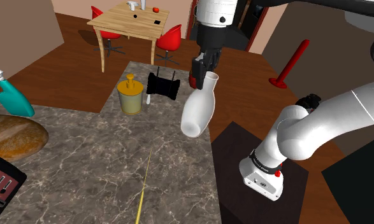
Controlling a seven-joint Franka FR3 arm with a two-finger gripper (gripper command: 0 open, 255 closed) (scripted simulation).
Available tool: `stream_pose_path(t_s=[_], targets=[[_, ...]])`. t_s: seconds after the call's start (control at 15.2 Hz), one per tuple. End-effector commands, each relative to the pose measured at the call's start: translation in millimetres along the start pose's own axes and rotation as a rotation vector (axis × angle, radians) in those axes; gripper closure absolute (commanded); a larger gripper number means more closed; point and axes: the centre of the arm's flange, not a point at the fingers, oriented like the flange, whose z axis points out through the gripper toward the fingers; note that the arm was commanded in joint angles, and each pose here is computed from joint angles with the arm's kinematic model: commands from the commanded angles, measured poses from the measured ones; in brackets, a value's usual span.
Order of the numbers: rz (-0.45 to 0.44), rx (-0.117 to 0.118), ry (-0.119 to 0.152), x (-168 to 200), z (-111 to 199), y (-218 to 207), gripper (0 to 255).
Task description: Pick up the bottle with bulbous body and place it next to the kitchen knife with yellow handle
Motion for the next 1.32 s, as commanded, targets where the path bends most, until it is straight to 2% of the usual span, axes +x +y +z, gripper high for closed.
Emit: stream_pose_path(t_s=[0.0, 1.25], targets=[[0.000, 0.000, 0.001, 1, 10, 1, 255], [0.000, 0.000, 0.001, 13, 109, 1, 255]])
